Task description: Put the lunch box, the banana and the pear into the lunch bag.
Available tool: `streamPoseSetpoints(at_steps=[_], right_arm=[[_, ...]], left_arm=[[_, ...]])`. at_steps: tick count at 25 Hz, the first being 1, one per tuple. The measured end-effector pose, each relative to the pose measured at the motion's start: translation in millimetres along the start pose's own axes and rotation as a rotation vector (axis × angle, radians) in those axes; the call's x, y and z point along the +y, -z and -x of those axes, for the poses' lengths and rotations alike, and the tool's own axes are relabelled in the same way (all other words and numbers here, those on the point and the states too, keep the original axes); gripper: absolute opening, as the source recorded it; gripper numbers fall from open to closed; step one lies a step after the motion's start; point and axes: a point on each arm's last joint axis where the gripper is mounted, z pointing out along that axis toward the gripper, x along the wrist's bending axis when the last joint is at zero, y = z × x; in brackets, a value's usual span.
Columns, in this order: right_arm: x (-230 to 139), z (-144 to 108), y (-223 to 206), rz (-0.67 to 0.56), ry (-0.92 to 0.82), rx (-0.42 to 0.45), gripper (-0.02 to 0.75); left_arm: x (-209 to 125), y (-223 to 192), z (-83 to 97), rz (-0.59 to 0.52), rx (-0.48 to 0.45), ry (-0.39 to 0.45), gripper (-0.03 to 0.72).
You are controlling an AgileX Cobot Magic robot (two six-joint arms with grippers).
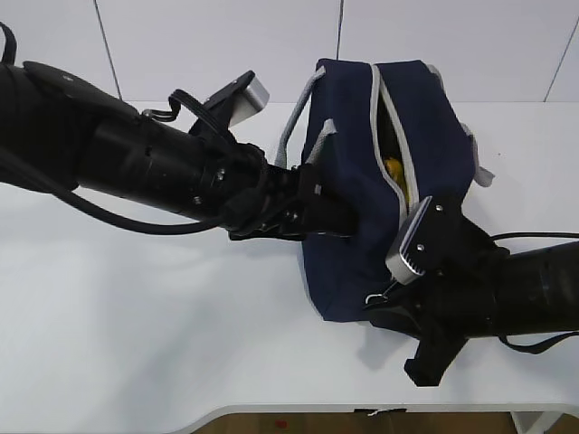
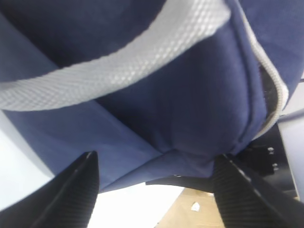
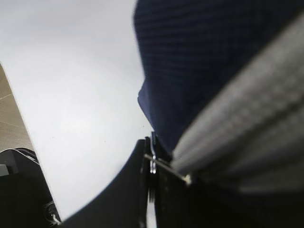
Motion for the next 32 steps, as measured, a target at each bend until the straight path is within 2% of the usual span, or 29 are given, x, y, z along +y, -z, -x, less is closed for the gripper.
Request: streamPoseSetpoints(at_steps=[6,8,10,16,18,32], right_arm=[[0.0,0.0,0.0,0.0,0.0,0.0,0.006],[0.0,0.0,0.0,0.0,0.0,0.0,0.006],[0.0,0.0,0.0,0.0,0.0,0.0,0.006],[0.0,0.0,0.0,0.0,0.0,0.0,0.006],[0.0,0.0,0.0,0.0,0.0,0.0,0.006],[6.6,0.9,8.5,0.02,-0.052,-0.03,0.006]], left_arm=[[-1.2,0.0,2.6,-0.013,-0.028,-0.01,0.559],[-1.7,0.1,3.6,-0.018,-0.04,-0.013,0.533],[-2.2,0.1,4.5,-0.024,-0.05,-0.014,0.46],[-3.8,0.0,7.0,-0.039,-0.073,-0.016,0.055],[-3.8,-0.1,7.3,-0.038,-0.074,-0.015,0.001],[-4.3,-0.2,8.8,-0.042,-0.087,-0.01,-0.009]])
